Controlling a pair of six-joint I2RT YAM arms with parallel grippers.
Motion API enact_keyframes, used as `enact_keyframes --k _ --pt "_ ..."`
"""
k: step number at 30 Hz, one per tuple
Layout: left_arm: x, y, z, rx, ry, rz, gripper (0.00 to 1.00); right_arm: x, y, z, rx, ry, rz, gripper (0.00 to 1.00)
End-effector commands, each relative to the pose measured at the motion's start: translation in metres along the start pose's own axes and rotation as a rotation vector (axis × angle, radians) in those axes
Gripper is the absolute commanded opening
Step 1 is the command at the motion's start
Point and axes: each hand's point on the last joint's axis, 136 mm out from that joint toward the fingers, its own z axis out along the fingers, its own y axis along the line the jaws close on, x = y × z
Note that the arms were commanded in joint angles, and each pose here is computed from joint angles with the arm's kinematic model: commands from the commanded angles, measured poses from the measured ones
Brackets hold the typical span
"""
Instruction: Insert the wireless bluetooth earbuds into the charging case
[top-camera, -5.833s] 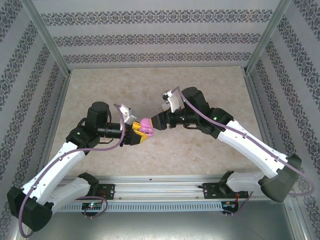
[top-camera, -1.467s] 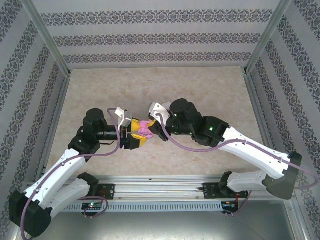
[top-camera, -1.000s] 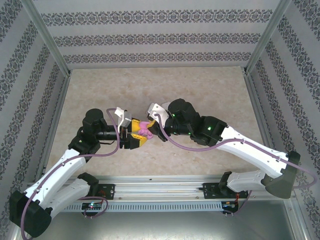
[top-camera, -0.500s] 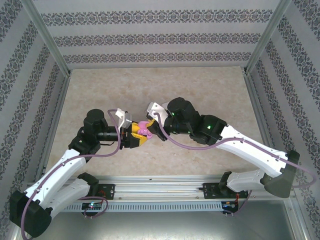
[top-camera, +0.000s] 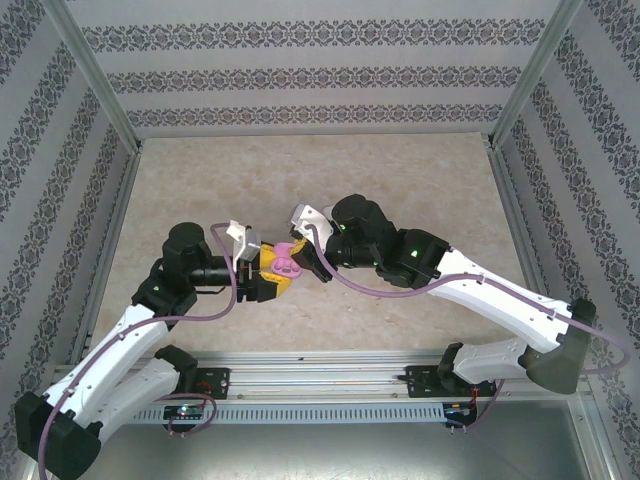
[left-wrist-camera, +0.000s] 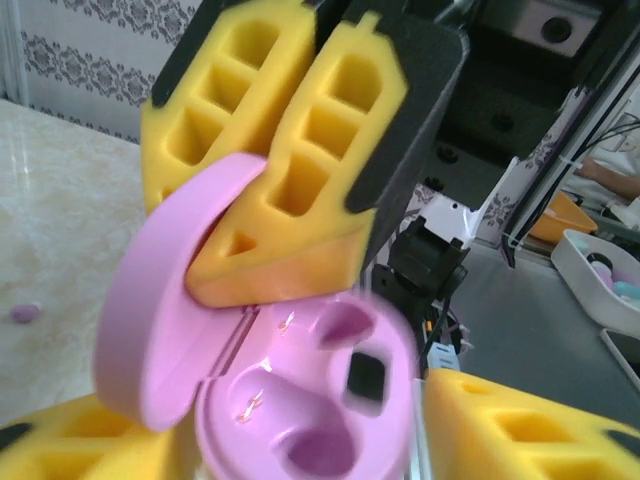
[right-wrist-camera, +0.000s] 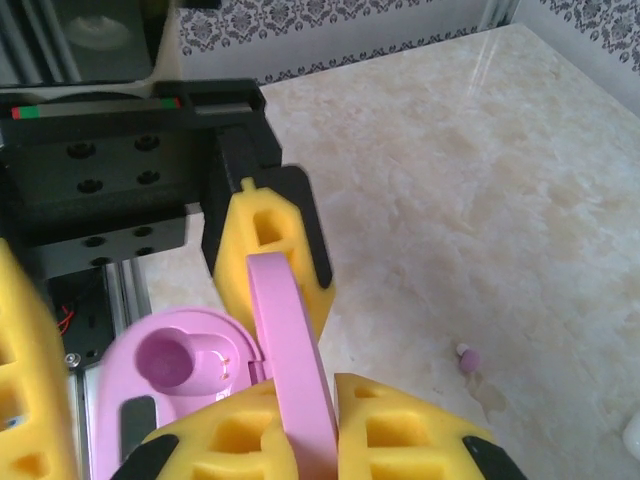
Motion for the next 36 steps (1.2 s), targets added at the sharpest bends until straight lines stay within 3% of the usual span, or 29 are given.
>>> enact_keyframes --k 1,7,18,24,31,36 --pt "-0.017 -0.005 -0.004 -0.014 -0.068 0.119 0.66 -0.002 0.006 0.001 -0.027 0.006 0.022 0.01" --pt "-0.019 -0.008 -0.005 -0.003 -0.073 0.143 0.62 -0.003 0.006 0.000 -0.034 0.011 0.028 0.01" --pt "-0.022 -0.008 -0.003 0.014 -0.074 0.137 0.37 -0.002 0.009 0.004 -0.059 0.024 0.037 0.04" --pt "-0.018 -0.005 -0.004 -0.005 -0.058 0.116 0.31 -0.003 0.007 0.003 -0.055 0.023 0.053 0.22" --pt "-0.011 0.004 -0.004 -0.060 -0.033 0.048 0.30 -0.018 0.008 -0.008 -0.061 -0.006 0.120 0.47" --pt "-0.004 0.013 -0.006 -0.121 -0.014 0.003 0.29 -0.033 0.009 -0.022 -0.071 -0.045 0.209 0.55"
